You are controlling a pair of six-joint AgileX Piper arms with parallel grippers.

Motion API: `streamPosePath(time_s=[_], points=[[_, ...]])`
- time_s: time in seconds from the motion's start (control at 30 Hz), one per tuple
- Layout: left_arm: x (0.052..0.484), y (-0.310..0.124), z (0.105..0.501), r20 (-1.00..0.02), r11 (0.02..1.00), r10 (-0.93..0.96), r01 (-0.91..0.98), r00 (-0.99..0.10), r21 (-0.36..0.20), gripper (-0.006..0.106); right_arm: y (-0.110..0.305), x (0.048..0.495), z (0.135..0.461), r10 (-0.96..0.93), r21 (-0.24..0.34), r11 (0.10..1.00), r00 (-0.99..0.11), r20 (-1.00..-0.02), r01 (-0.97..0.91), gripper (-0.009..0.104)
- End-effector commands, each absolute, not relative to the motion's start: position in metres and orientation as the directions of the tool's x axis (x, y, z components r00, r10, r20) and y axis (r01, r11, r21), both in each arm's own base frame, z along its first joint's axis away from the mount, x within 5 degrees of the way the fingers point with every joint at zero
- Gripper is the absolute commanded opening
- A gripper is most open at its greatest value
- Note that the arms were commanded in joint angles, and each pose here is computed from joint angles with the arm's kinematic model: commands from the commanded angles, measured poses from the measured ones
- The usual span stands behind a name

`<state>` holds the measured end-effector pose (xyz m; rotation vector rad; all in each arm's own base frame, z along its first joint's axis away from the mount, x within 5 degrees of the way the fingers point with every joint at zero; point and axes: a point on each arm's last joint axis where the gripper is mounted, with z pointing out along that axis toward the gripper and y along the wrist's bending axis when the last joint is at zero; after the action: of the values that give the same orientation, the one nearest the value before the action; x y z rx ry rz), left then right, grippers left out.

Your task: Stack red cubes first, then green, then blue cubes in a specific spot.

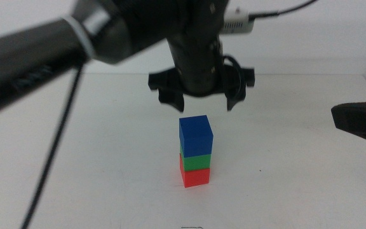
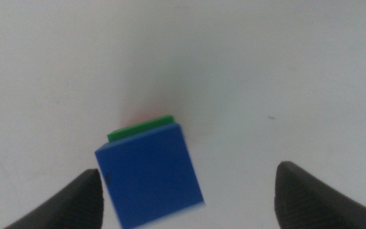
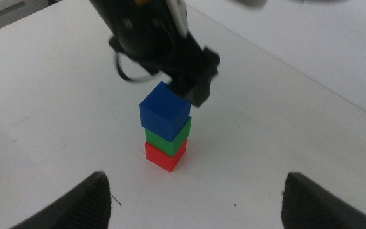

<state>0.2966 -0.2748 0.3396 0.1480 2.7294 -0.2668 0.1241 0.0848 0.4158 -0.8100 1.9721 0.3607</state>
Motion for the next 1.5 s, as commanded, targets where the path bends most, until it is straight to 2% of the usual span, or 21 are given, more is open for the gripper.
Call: streamPosePath(time_s=[0.0, 0.1, 0.17, 0.2, 0.4, 0.53, 0.73, 0.93, 1.27, 1.37, 1.47], points=[[0.276, -0.259, 0.395, -0.497, 0.947, 0.098, 0.234, -0.862, -0.220, 0.090, 0.084, 0.124, 0.429, -0.352, -0.095, 0.749, -0.272, -0.896, -0.656, 0.094], [0.256, -0.235, 0.427, -0.566, 0.927, 0.208, 0.345, -0.798, -0.145, 0.090, 0.084, 0.124, 0.429, -0.352, -0.095, 0.749, -0.272, -0.896, -0.656, 0.094], [0.246, -0.219, 0.443, -0.601, 0.918, 0.271, 0.390, -0.752, -0.073, 0.090, 0.084, 0.124, 0.429, -0.352, -0.095, 0.749, -0.272, -0.896, -0.656, 0.094], [0.243, -0.212, 0.449, -0.615, 0.918, 0.273, 0.391, -0.740, -0.062, 0.090, 0.084, 0.124, 0.429, -0.352, -0.095, 0.749, -0.272, -0.896, -0.656, 0.094], [0.207, -0.150, 0.478, -0.691, 0.944, 0.200, 0.325, -0.694, -0.053, 0.090, 0.084, 0.124, 0.429, -0.352, -0.095, 0.749, -0.272, -0.896, -0.656, 0.094], [0.174, -0.116, 0.489, -0.732, 0.951, 0.154, 0.300, -0.663, -0.072, 0.090, 0.084, 0.124, 0.429, -0.352, -0.095, 0.749, -0.272, -0.896, -0.656, 0.094], [0.141, -0.080, 0.494, -0.787, 0.962, 0.145, 0.270, -0.600, -0.029, 0.090, 0.084, 0.124, 0.429, -0.352, -0.095, 0.749, -0.272, -0.896, -0.656, 0.094], [0.131, -0.062, 0.489, -0.823, 0.975, 0.124, 0.221, -0.555, -0.002, 0.090, 0.084, 0.124, 0.429, -0.352, -0.095, 0.749, -0.272, -0.896, -0.656, 0.094], [0.122, -0.026, 0.464, -0.873, 0.982, 0.006, 0.168, -0.487, -0.087, 0.090, 0.084, 0.125, 0.428, -0.353, -0.094, 0.749, -0.275, -0.894, -0.656, 0.094], [0.117, -0.022, 0.461, -0.872, 0.981, -0.043, 0.145, -0.488, -0.130, 0.090, 0.084, 0.125, 0.428, -0.353, -0.094, 0.749, -0.275, -0.894, -0.656, 0.094], [0.115, -0.022, 0.462, -0.876, 0.980, -0.053, 0.143, -0.479, -0.138, 0.090, 0.084, 0.125, 0.428, -0.353, -0.094, 0.749, -0.275, -0.894, -0.656, 0.094]])
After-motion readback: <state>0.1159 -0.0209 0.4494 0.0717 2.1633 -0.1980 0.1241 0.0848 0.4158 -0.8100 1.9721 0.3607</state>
